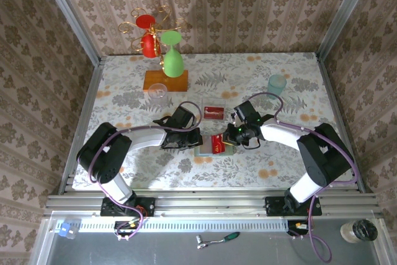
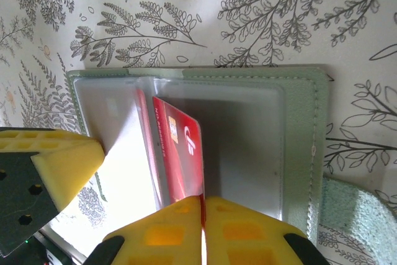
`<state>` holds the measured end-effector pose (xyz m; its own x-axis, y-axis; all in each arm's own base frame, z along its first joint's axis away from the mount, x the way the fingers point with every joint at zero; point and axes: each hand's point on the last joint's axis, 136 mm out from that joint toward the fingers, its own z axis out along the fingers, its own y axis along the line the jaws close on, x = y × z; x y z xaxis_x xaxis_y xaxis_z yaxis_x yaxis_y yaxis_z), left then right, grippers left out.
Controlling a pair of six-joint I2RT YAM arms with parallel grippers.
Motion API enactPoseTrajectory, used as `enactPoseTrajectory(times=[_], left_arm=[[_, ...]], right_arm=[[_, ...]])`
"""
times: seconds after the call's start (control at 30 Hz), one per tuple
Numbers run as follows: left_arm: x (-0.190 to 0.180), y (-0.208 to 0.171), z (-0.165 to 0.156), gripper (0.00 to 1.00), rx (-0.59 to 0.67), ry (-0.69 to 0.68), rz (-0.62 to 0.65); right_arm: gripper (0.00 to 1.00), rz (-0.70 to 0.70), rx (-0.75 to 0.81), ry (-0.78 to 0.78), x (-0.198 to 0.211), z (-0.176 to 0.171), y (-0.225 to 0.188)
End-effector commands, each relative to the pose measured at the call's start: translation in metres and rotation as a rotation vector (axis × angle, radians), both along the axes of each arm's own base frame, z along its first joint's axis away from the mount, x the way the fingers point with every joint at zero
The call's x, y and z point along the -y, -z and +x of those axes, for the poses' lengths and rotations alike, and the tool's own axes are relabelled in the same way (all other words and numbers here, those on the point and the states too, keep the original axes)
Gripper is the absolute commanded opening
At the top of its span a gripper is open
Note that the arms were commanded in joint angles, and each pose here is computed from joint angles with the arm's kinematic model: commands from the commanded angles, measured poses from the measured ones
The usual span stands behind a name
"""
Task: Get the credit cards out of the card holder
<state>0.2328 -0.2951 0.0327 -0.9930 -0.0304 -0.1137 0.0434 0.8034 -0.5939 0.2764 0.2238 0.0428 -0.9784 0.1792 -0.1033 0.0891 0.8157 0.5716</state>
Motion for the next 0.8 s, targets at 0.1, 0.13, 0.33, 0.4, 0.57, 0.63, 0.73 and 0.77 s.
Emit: enactPoseTrajectory(times=[0.1,0.13,0.33,0.4,0.57,0.63,0.73,0.77], left_arm=[[-0.009,0.010,-0.007,0.00,-0.034,0.008,0.061],[-0.009,0.011,-0.007,0.00,-0.035,0.007,0.061],[-0.009,0.009,-0.006,0.00,-0.031,0.006,0.058],[-0.009,0.009,-0.006,0.00,-0.032,0.007,0.058],[-0.009,0.009,-0.006,0.00,-0.031,0.007,0.057],[-0.009,0.009,-0.006,0.00,-0.030,0.007,0.057],[-0.009,0.010,-0.006,0.00,-0.032,0.007,0.058],[-0.009,0.010,-0.006,0.00,-0.031,0.008,0.057]], right_arm=[[0.08,-0.027,0.033,0.015,0.004,0.010,-0.012],[0.08,-0.028,0.033,0.013,0.004,0.010,-0.012],[0.08,-0.009,0.021,-0.004,-0.004,0.009,-0.011],[0.08,-0.002,0.011,-0.013,-0.008,0.008,-0.011],[0.12,0.008,0.004,-0.013,-0.015,0.007,-0.011],[0.14,0.008,-0.001,-0.015,-0.016,0.006,-0.010],[0.15,0.000,-0.012,-0.017,-0.016,0.002,-0.008],[0.15,-0.001,-0.014,-0.016,-0.016,0.001,-0.007]])
